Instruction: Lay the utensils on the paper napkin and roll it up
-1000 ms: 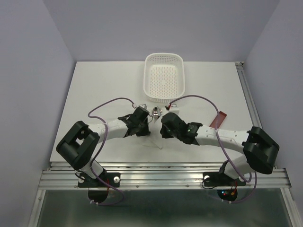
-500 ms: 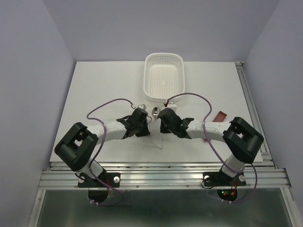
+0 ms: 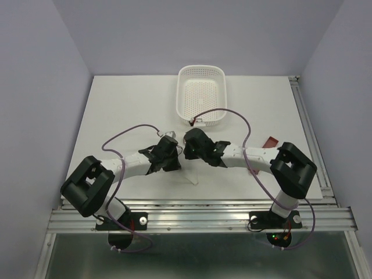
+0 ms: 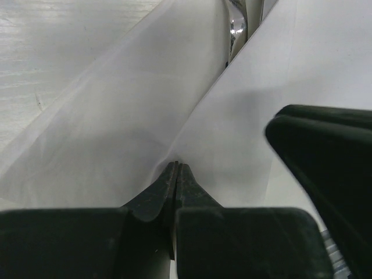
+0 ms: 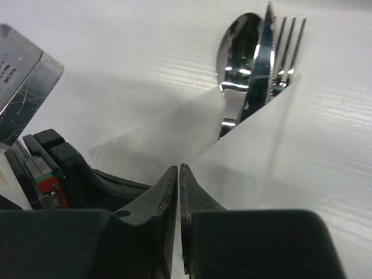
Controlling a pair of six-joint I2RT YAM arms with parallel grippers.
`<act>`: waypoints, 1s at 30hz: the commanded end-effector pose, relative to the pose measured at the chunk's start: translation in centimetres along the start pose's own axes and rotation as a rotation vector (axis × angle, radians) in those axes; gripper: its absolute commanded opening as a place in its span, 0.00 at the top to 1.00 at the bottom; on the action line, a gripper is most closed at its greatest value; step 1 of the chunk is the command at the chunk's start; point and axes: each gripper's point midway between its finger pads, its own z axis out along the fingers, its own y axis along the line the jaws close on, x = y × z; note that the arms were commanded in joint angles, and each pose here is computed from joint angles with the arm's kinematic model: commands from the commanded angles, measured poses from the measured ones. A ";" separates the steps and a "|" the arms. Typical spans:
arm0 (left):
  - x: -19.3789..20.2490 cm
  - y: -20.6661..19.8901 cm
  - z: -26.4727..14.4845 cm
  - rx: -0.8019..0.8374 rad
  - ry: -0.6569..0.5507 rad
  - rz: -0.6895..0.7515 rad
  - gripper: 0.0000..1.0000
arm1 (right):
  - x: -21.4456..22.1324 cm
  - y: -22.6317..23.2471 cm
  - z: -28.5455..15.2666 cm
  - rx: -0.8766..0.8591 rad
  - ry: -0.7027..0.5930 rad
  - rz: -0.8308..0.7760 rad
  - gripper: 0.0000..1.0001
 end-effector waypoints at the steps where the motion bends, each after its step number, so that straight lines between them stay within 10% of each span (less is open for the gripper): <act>1: 1.9 2.2 -0.6 -0.063 0.054 -0.004 1.00 | 0.9 3.2 0.8 -0.035 0.003 -0.012 0.90; 30: 0.8 1.8 -1.4 -0.060 0.023 -0.044 1.00 | 7.2 -2.2 2.3 0.251 0.123 -0.036 0.95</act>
